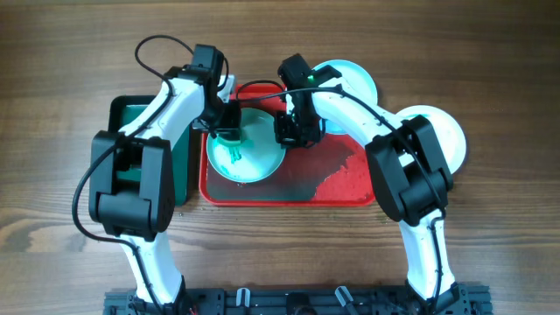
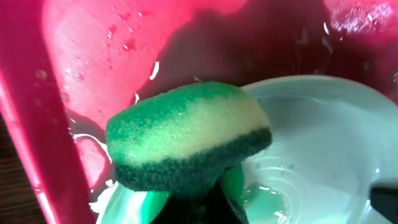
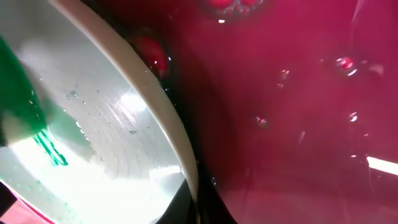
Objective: Clean dirty plates on tray and stack at the side
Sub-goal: 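Scrub the held plate with the sponge in the left gripper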
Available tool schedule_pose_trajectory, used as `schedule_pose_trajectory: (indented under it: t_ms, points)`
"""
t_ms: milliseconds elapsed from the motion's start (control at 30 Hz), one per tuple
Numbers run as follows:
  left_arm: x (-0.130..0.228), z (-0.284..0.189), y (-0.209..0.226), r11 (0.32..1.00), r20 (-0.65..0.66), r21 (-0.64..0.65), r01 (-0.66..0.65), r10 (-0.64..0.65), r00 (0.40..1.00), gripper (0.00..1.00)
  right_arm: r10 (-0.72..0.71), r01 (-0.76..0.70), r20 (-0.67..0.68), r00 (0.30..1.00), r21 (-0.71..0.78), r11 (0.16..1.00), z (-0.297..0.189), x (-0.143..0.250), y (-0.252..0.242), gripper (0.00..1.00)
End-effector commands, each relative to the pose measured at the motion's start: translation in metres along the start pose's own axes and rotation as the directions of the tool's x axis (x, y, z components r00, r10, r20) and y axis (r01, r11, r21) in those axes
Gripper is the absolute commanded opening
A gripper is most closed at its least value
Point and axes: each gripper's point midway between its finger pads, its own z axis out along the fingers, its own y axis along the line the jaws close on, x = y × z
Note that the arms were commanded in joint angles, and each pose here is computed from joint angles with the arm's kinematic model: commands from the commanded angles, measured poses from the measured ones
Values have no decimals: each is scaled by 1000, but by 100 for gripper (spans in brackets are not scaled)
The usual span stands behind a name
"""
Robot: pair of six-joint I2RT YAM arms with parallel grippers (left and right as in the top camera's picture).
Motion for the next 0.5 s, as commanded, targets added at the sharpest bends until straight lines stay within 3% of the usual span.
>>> schedule_pose_trajectory:
  t_ms: [0,267,467]
  points:
    - [47,25,-6,999,-161,44,-16,23,987,4,-6,3,-34,999,-68,998,3,-4,-9,4]
    - [86,8,-51,907,-231,372,-196,295,927,4,-9,4,-34,999,-136,991,-6,-12,-14,4]
    - [76,10,-55,895,-180,386,-222,309,934,4,-11,6,-36,999,-136,991,-6,-11,-13,4]
